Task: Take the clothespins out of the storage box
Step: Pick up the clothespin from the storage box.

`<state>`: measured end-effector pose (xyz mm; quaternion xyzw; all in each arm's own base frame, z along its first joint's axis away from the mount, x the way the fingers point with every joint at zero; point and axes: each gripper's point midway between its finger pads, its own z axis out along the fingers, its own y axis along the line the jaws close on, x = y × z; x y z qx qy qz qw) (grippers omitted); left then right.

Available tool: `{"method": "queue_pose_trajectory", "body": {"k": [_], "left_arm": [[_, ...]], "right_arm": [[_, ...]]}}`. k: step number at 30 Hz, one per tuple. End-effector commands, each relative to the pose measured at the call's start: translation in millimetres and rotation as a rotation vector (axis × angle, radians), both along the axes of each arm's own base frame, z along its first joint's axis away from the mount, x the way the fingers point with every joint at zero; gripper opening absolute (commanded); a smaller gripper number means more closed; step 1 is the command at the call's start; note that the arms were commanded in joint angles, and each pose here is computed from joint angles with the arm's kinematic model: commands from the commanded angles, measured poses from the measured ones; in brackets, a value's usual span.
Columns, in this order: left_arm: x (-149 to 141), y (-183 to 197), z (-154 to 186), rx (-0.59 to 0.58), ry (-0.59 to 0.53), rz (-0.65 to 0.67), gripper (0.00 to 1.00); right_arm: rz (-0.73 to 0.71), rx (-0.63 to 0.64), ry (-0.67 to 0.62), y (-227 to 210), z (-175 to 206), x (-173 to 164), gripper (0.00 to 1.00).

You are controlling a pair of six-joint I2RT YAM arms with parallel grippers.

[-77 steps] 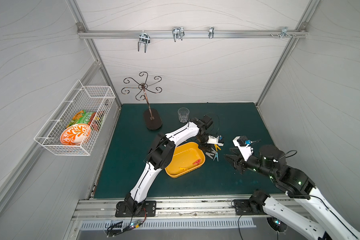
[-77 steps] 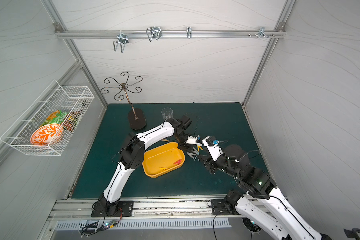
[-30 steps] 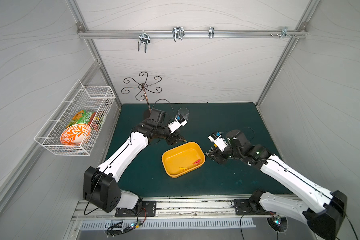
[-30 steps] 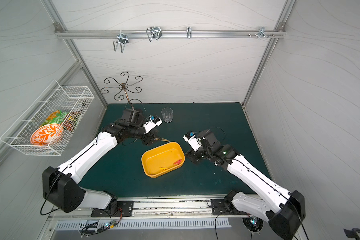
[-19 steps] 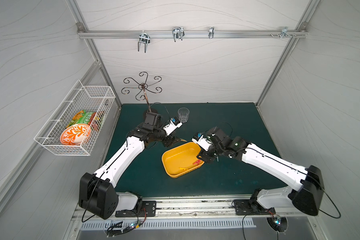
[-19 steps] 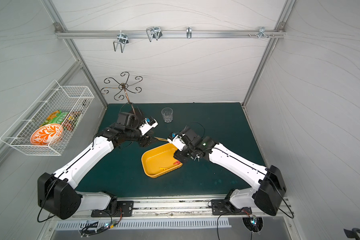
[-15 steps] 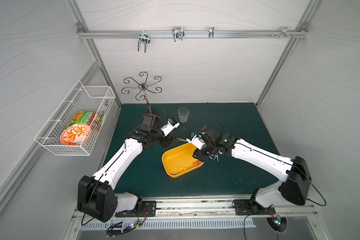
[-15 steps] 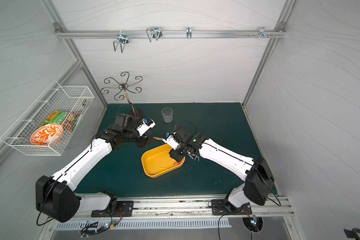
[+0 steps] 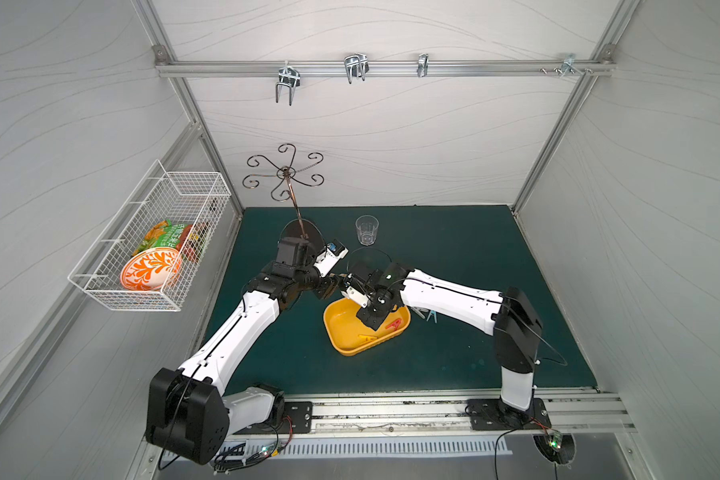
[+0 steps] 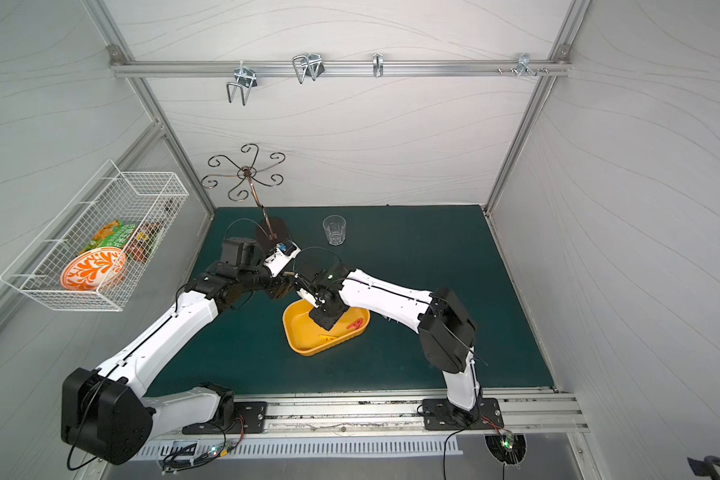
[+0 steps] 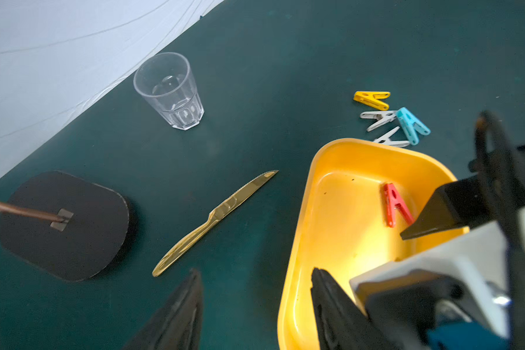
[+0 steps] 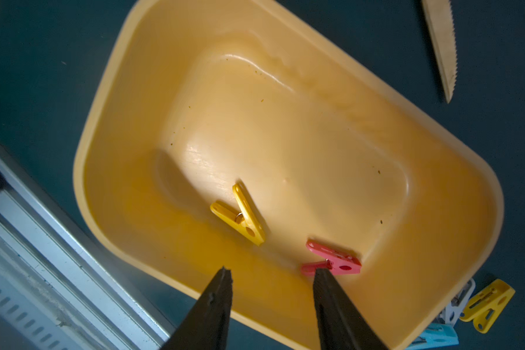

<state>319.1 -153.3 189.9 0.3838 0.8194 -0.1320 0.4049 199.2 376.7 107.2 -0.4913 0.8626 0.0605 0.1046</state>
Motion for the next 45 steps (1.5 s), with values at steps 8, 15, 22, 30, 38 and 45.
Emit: {"method": "queue_pose_trajectory", "body": {"k": [8, 15, 22, 30, 38, 45], "left_arm": [[-10.5, 24.2, -10.3, 0.055, -0.049, 0.106, 0.60], [-43.9, 17.0, -36.2, 0.006, 0.019, 0.035, 0.60], [-39.0, 42.4, -52.6, -0.127, 0.142, 0.153, 0.60], [-20.5, 77.5, -47.3, -0.182, 0.137, 0.302, 0.60], [-19.0, 100.6, -43.2, -0.210, 0.123, 0.445, 0.60], [-15.6, 116.7, -38.2, -0.186, 0.086, 0.547, 0.60]], "right_arm": [[0.004, 0.005, 0.100, 16.6, -28.2, -20.9, 0.48], [0.005, 0.065, 0.125, 17.1, -24.0, -24.6, 0.48], [-0.020, 0.068, 0.183, 18.3, -34.4, -32.8, 0.48], [-0.052, 0.007, 0.167, 19.1, -48.0, -24.8, 0.49], [-0.071, -0.074, 0.154, 17.2, -62.5, -23.9, 0.49], [-0.076, -0.151, 0.152, 12.0, -77.5, -29.2, 0.49]]}}
